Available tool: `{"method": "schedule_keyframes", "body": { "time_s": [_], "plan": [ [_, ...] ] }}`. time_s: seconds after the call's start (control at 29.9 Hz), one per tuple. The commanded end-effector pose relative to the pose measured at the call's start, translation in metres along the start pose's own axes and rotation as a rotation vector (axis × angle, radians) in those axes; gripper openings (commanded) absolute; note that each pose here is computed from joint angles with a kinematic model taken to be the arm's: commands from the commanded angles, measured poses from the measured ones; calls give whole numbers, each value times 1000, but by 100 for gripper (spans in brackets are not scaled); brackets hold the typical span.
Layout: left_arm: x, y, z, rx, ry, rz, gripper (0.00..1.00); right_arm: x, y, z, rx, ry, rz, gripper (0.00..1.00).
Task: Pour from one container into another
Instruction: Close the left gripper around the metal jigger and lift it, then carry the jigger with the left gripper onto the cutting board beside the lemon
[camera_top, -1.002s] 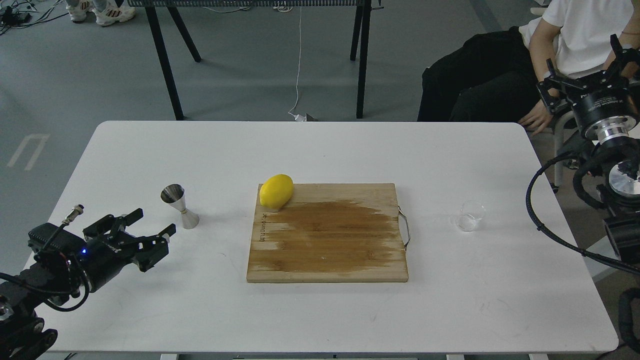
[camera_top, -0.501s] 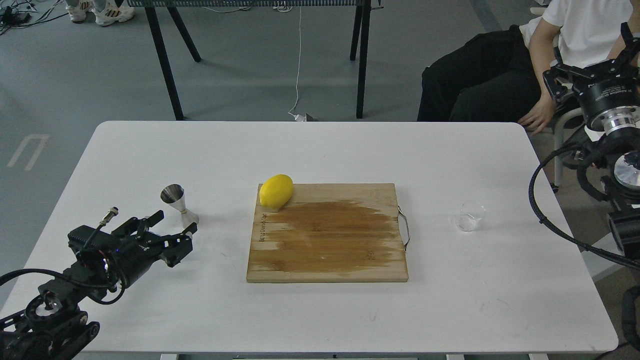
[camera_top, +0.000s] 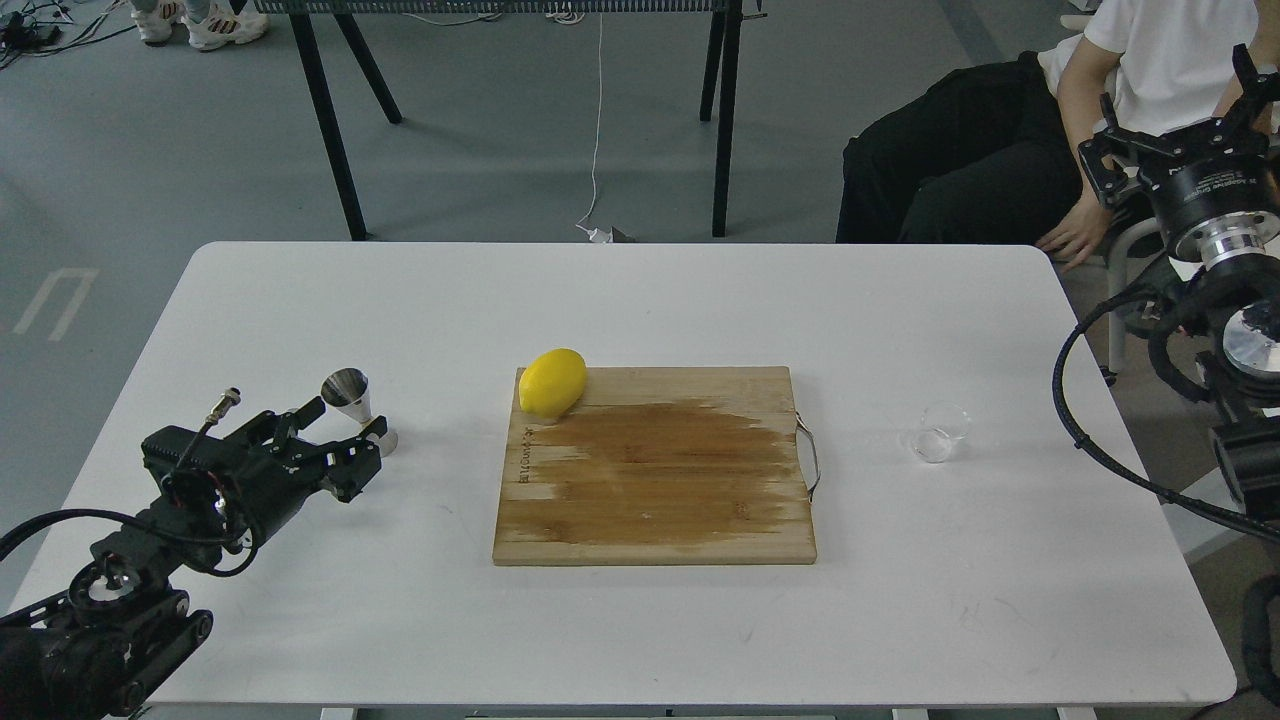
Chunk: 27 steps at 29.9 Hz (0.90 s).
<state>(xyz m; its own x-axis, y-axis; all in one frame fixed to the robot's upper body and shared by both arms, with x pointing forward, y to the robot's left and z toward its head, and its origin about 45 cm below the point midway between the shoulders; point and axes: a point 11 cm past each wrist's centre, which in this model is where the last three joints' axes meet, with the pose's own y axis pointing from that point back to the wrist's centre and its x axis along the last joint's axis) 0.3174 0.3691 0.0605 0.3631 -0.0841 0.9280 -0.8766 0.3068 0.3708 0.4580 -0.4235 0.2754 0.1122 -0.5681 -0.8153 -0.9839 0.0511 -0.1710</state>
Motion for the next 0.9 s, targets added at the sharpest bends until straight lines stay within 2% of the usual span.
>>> {"method": "schedule_keyframes", "body": {
  "time_s": [0.0, 0.03, 0.1, 0.17, 0.3, 0.43, 0.63, 0.87],
  "plan": [
    [-1, -3, 6, -6, 6, 12, 80, 0, 0, 0, 0, 2, 8, 100],
    [-1, -3, 6, -7, 7, 13, 80, 0, -1, -1, 1, 2, 10, 100],
    [-2, -4, 8, -9, 11, 11, 73, 0, -1, -1, 1, 3, 14, 100],
    [-2, -5, 9, -6, 13, 13, 58, 0, -1, -1, 3, 2, 16, 100],
    [-2, -4, 7, -10, 2, 9, 37, 0, -1, -2, 5, 1, 15, 100],
    [-1, -4, 6, -12, -8, 12, 26, 0, -1, -1, 3, 0, 17, 100],
    [7, -7, 4, -12, -22, 34, 17, 1, -1, -1, 3, 1, 23, 100],
    [38, -23, 4, -17, -33, 109, 14, 1, -1, -3, 5, 4, 26, 100]
  ]
}}
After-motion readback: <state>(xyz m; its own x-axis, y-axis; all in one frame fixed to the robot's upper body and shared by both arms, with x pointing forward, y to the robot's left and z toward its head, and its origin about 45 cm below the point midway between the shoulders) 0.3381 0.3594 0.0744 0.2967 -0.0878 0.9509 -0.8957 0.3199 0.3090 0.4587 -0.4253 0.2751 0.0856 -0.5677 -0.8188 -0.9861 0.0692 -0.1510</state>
